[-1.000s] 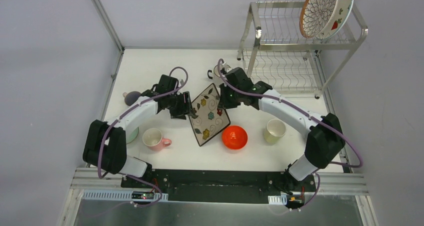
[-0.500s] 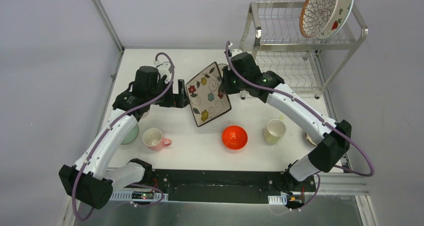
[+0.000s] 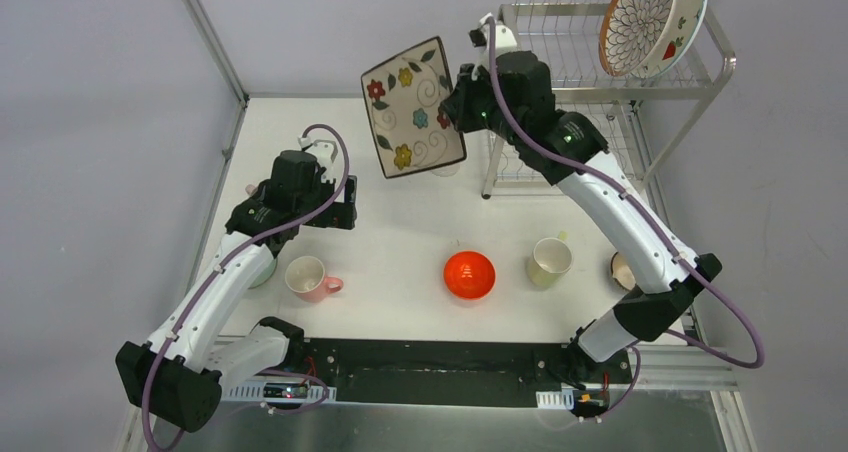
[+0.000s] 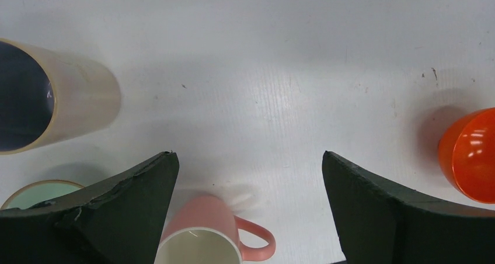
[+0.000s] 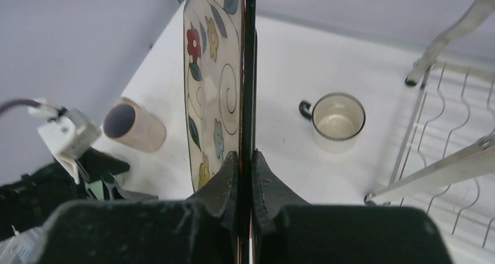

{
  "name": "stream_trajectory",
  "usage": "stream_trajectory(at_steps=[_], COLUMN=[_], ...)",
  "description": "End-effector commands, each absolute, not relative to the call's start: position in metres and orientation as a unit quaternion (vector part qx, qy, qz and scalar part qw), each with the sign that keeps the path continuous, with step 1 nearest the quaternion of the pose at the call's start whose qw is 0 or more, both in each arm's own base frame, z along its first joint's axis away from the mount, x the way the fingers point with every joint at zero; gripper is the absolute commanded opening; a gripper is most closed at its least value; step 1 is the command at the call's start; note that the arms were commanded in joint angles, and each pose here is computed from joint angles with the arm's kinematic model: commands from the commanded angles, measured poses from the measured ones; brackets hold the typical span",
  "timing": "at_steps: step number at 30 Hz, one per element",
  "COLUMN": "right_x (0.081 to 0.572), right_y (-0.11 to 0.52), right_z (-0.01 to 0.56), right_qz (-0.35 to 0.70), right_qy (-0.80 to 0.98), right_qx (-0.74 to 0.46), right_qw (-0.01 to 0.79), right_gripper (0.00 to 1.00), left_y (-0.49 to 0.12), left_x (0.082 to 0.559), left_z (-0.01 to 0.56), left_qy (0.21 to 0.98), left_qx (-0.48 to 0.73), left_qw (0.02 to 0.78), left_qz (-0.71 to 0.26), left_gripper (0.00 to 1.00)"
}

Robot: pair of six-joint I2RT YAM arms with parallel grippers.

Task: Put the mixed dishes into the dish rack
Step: Insert the plate into the dish rack.

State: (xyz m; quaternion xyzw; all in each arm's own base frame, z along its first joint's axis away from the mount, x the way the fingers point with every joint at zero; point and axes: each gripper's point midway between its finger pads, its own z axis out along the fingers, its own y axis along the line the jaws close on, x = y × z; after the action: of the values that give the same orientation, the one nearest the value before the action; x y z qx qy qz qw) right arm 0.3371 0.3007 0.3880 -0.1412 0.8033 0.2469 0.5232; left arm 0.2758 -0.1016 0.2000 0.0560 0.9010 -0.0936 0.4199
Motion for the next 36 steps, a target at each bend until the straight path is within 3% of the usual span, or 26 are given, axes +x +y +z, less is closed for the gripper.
stream_trajectory(at_steps=[1, 14, 36], right_x=[0.339, 0.378, 0.397], right_y=[0.285, 0.239, 0.053], right_z=[0.571, 0.661, 0.736], right_qz=[0.335, 0.304, 0.270], right_qy=[0.625, 0.520, 0.375], right_qx=[-0.075, 0.016, 0.175], right_qw=[0.701, 0.798, 0.870], right_gripper=[0.00, 0.00, 0.00], left_y=[-0.102, -0.101, -0.106], left_x=[0.280, 0.275, 0.276], left_z=[0.208, 0.211, 0.205], left_qy=[0.891, 0.886, 0.890], left_qx=[0.067, 0.072, 0.080], left_qw=[0.439, 0.448, 0.437], left_qz=[-0.090, -0.094, -0.101], left_gripper=[0.99, 0.99, 0.99])
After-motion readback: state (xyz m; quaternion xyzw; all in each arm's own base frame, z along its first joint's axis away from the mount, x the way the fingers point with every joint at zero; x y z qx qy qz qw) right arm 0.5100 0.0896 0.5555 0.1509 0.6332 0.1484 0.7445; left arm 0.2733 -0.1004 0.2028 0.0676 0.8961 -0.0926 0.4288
